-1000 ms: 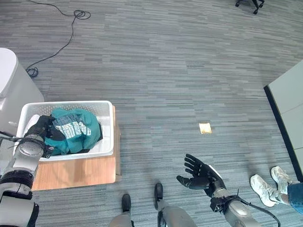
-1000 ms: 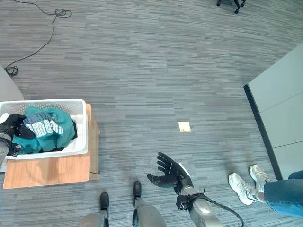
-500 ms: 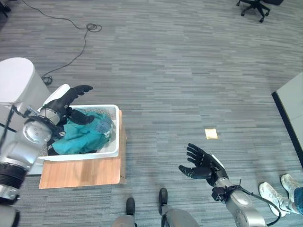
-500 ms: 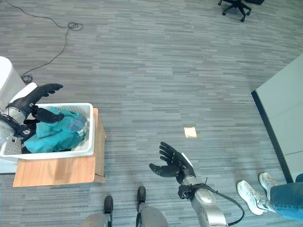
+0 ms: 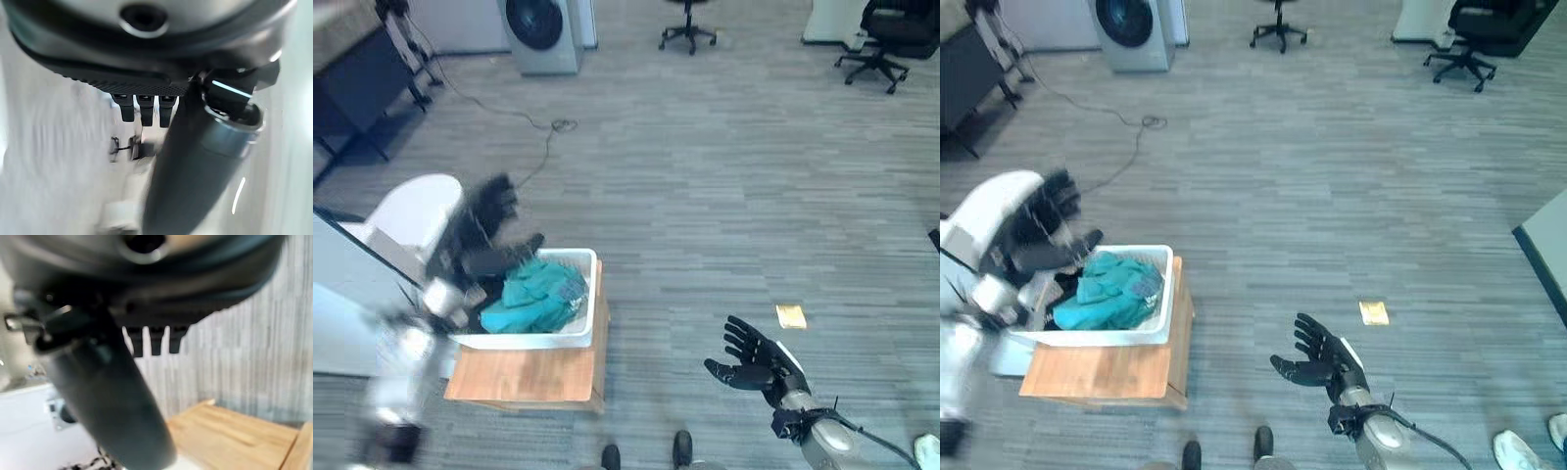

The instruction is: Pick up bed clothes into laundry basket.

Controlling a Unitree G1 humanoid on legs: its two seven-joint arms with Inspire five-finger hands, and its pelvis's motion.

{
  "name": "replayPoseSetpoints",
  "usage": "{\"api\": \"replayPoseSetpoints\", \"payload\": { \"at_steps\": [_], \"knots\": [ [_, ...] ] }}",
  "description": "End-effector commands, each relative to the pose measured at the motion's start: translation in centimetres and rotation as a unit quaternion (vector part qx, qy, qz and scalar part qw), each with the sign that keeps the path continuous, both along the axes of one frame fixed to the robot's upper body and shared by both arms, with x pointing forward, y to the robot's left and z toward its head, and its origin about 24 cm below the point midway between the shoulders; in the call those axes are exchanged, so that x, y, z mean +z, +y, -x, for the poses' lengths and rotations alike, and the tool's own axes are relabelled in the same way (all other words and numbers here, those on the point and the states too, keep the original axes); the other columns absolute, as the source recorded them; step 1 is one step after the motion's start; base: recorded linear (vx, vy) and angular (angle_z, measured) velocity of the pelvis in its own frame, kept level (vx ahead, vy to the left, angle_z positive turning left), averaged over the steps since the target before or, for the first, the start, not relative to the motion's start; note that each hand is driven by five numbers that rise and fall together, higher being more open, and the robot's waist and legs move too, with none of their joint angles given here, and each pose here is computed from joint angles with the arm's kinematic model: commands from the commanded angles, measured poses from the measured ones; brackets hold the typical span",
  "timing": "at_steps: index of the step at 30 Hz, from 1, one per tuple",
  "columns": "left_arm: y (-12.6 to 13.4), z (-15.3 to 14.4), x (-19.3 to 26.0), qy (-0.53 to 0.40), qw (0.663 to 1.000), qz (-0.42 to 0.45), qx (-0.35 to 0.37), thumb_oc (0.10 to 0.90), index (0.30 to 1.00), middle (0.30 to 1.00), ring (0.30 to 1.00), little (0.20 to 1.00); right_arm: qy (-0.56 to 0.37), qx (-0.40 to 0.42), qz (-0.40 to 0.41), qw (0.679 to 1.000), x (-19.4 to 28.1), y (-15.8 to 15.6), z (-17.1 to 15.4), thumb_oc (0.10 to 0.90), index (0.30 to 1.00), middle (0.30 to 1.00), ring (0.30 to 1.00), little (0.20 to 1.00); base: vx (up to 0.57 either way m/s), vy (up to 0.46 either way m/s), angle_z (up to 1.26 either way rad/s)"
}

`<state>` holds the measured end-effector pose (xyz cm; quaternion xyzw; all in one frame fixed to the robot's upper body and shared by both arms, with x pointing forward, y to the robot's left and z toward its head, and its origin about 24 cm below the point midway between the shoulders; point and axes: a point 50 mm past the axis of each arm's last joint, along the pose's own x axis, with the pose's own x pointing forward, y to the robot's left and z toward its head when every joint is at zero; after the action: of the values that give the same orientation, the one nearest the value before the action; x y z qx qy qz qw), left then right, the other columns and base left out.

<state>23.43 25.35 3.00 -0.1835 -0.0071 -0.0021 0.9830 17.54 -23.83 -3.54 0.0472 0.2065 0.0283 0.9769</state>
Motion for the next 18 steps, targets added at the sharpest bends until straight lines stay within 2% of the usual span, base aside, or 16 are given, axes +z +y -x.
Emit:
{"api": "replayPoseSetpoints", "payload": {
  "at_steps": [1, 2, 3, 7, 14, 16, 18],
  "knots": [
    [-0.1, 0.1, -0.2, -0.001, 0.999, -0.003, -0.040, 0.800, 0.900, 0.900, 0.900, 0.900, -0.102, 0.005, 0.028, 0.994, 3.7, -0.9, -1.6, 0.800, 0.900, 0.900, 0.900, 0.900, 0.00, 0.004, -0.06],
    [-0.1, 0.1, -0.2, 0.000, 0.999, -0.002, -0.040, 0.800, 0.900, 0.900, 0.900, 0.900, -0.102, 0.005, 0.028, 0.994, 3.6, -0.9, -1.5, 0.800, 0.900, 0.900, 0.900, 0.900, 0.01, -0.014, -0.07],
    [-1.5, 1.8, -2.7, 0.032, 0.996, 0.077, -0.028, 0.800, 0.900, 0.900, 0.900, 0.900, -0.100, -0.006, 0.028, 0.995, 3.5, -1.1, -1.0, 0.800, 0.900, 0.900, 0.900, 0.900, 0.00, 0.000, 0.00],
    [-2.8, 2.7, -4.0, 0.045, 0.990, 0.134, -0.001, 0.800, 0.900, 0.900, 0.900, 0.900, -0.087, -0.029, 0.027, 0.995, 2.8, -1.3, 0.1, 0.800, 0.900, 0.900, 0.900, 0.900, 0.00, -0.017, 0.01],
    [-4.3, 3.1, -5.2, 0.089, 0.991, 0.100, -0.011, 0.800, 0.900, 0.900, 0.900, 0.900, -0.087, -0.043, 0.017, 0.995, 2.6, -0.7, 0.3, 0.800, 0.900, 0.900, 0.900, 0.900, -0.01, -0.012, 0.00],
    [-5.4, 3.3, -5.6, 0.104, 0.989, 0.091, -0.047, 0.800, 0.900, 0.900, 0.900, 0.900, -0.084, -0.035, 0.007, 0.996, 2.5, -0.2, 0.5, 0.800, 0.900, 0.900, 0.900, 0.900, 0.00, 0.000, 0.00],
    [-5.9, 3.3, -5.7, 0.106, 0.988, 0.100, -0.052, 0.800, 0.900, 0.900, 0.900, 0.900, -0.083, -0.026, 0.008, 0.996, 2.5, 0.2, 0.6, 0.800, 0.900, 0.900, 0.900, 0.900, 0.00, -0.005, -0.02]
  ]
}}
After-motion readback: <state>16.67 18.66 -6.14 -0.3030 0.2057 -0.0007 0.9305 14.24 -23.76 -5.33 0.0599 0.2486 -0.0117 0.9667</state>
